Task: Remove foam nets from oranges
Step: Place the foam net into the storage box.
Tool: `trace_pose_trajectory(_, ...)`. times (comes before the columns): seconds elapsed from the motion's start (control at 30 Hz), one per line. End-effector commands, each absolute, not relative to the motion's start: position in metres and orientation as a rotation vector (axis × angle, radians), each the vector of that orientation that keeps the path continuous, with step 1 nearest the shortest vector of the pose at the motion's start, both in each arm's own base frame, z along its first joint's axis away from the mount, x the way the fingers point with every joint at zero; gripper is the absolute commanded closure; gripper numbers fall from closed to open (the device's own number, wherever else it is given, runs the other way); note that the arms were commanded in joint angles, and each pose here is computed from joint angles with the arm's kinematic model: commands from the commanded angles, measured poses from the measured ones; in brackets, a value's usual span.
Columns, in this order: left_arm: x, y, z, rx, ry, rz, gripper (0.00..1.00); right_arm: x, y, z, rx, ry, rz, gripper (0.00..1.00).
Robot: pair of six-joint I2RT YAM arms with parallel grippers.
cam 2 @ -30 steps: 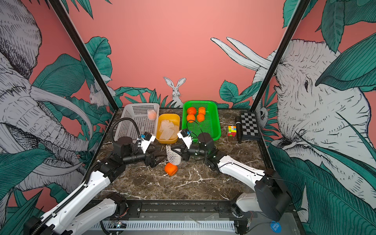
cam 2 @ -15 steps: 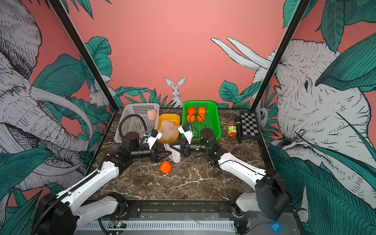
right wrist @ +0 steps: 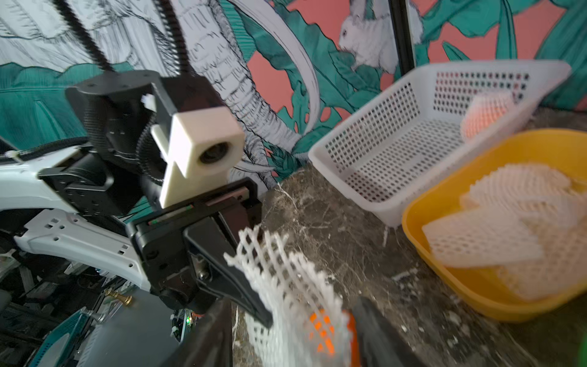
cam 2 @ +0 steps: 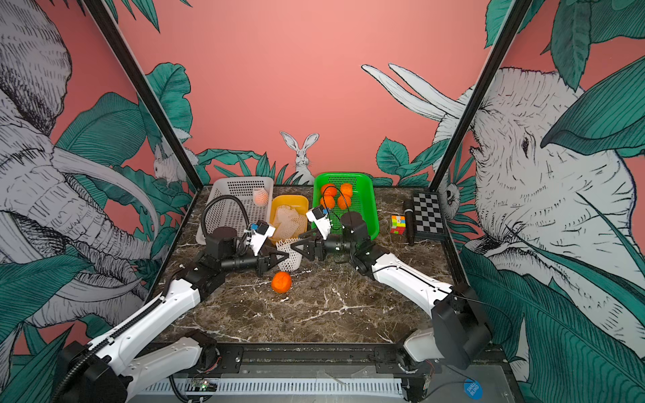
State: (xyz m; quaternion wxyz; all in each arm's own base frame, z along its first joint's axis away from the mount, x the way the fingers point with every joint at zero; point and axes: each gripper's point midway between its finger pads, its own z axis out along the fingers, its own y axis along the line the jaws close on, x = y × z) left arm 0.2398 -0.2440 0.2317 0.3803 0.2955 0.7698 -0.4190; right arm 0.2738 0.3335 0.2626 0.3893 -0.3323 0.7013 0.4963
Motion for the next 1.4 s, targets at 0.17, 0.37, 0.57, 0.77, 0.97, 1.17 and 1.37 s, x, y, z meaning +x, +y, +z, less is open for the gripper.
trace_pose_trajectory(0.17, 0.351, -0.222, 0.231, 0.485, 2.319, -0.816, 1.00, 0.345, 0.279, 0.244, -0.656, 1.967, 0.713, 0.22)
trace_pose_trajectory(0.37, 0.417, -0.235, 0.222, 0.392, 2.476, -0.854, 1.00, 0.390, 0.277, 0.236, -0.599, 2.064, 0.520, 0.24)
trace_pose_trajectory(0.57, 0.466, -0.242, 0.199, 0.283, 2.542, -0.868, 1.00, 0.430, 0.289, 0.233, -0.580, 2.055, 0.446, 0.26)
trace_pose_trajectory(0.77, 0.502, -0.257, 0.172, 0.177, 2.573, -0.949, 1.00, 0.455, 0.301, 0.228, -0.550, 2.049, 0.461, 0.32)
trace_pose_trajectory(0.97, 0.517, -0.264, 0.152, 0.149, 2.577, -0.972, 0.97, 0.465, 0.310, 0.221, -0.535, 2.048, 0.498, 0.37)
trace_pose_trajectory(1.17, 0.515, -0.248, 0.126, 0.201, 2.643, -0.829, 0.64, 0.473, 0.318, 0.207, -0.516, 2.064, 0.530, 0.41)
trace_pose_trajectory(1.37, 0.518, -0.244, 0.144, 0.234, 2.596, -0.799, 0.46, 0.479, 0.327, 0.197, -0.515, 2.097, 0.570, 0.42)
